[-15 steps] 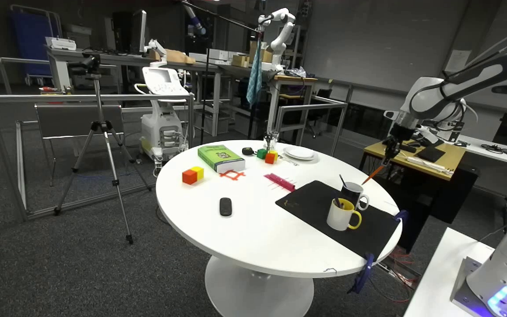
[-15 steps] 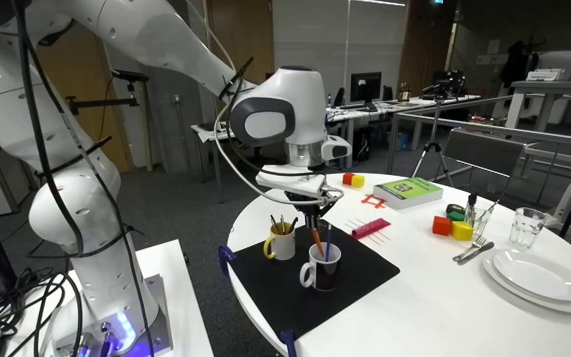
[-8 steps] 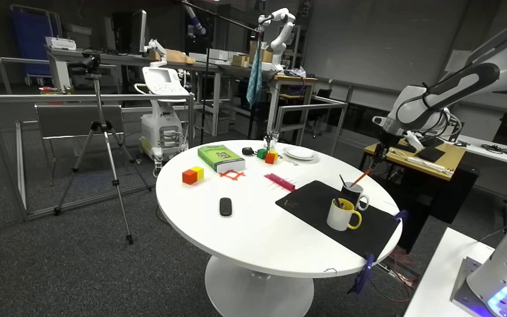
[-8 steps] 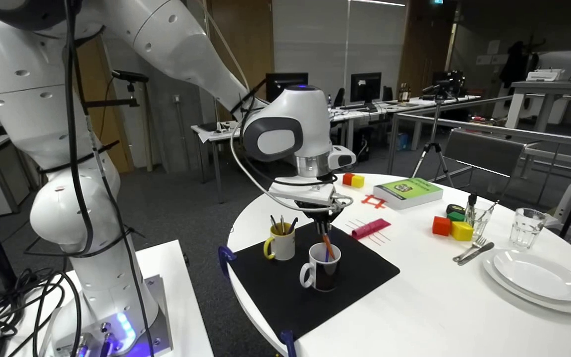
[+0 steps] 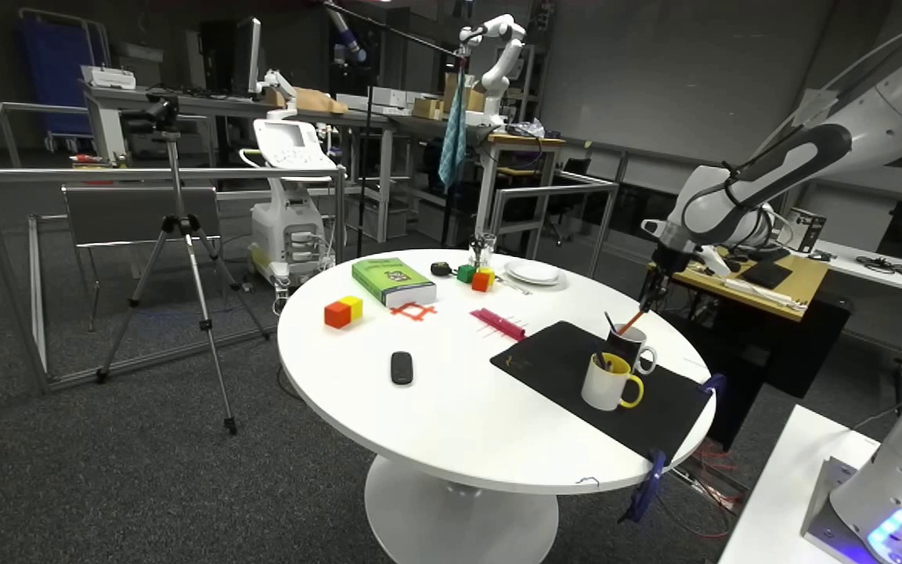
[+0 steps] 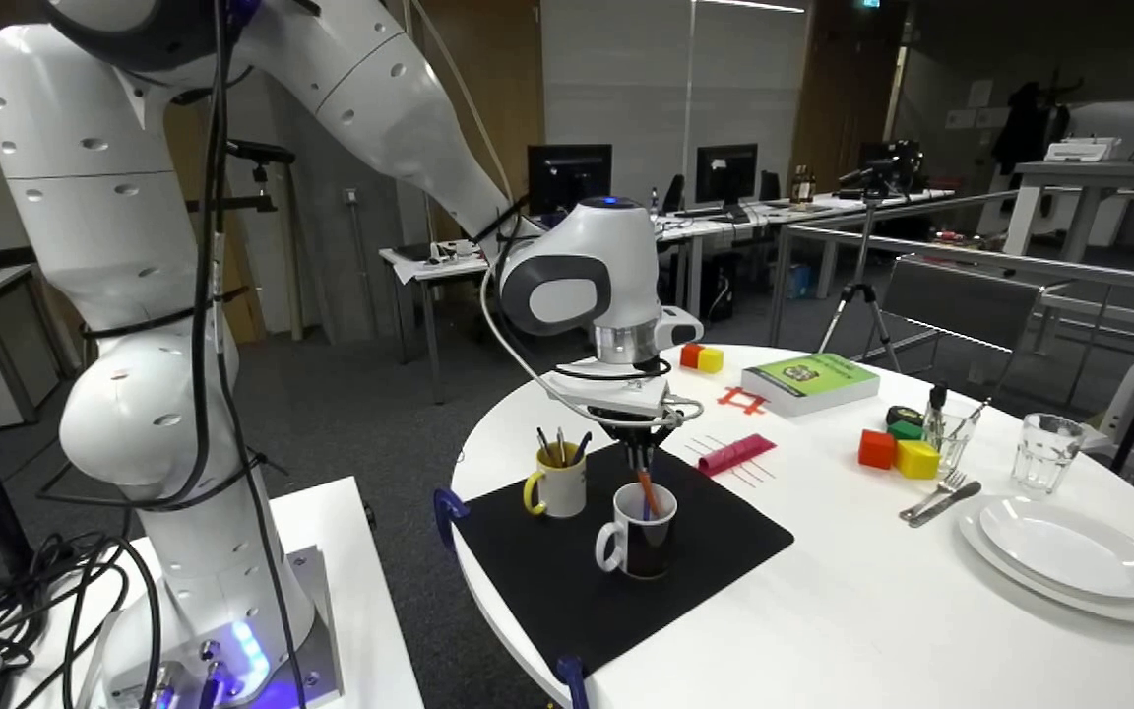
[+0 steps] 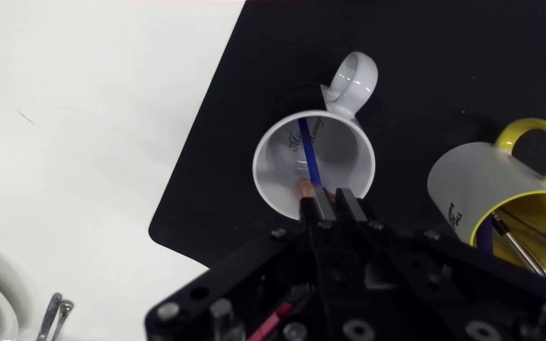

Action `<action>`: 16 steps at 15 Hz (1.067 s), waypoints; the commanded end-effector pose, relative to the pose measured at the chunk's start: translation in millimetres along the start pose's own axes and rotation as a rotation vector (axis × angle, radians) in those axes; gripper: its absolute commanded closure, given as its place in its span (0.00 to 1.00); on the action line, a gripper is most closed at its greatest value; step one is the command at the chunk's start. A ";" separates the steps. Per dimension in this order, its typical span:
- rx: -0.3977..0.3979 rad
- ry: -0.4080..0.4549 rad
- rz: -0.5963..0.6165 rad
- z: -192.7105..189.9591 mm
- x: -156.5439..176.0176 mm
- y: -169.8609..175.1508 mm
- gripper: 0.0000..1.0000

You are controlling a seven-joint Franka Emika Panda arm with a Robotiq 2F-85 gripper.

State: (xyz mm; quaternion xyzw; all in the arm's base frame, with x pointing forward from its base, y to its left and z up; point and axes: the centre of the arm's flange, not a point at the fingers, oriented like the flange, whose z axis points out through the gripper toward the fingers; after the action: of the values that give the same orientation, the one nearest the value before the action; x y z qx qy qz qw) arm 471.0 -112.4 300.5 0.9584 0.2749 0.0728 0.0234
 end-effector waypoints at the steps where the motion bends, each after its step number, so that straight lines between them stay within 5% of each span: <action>1: 0.011 -0.012 -0.036 21.9 11.5 3.9 0.98; 6: 0.035 -0.061 -0.046 47.5 6.7 1.5 0.98; 7: 0.034 -0.067 -0.046 49.4 5.5 3.2 0.68; 9: 0.038 -0.066 -0.039 47.5 3.8 5.7 0.59; 16: 0.034 -0.012 -0.070 20.6 17.1 -9.2 0.06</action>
State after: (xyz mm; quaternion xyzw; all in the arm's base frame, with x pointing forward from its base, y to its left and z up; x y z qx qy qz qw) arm 482.4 -101.6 260.9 0.9557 0.2919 0.0373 0.0119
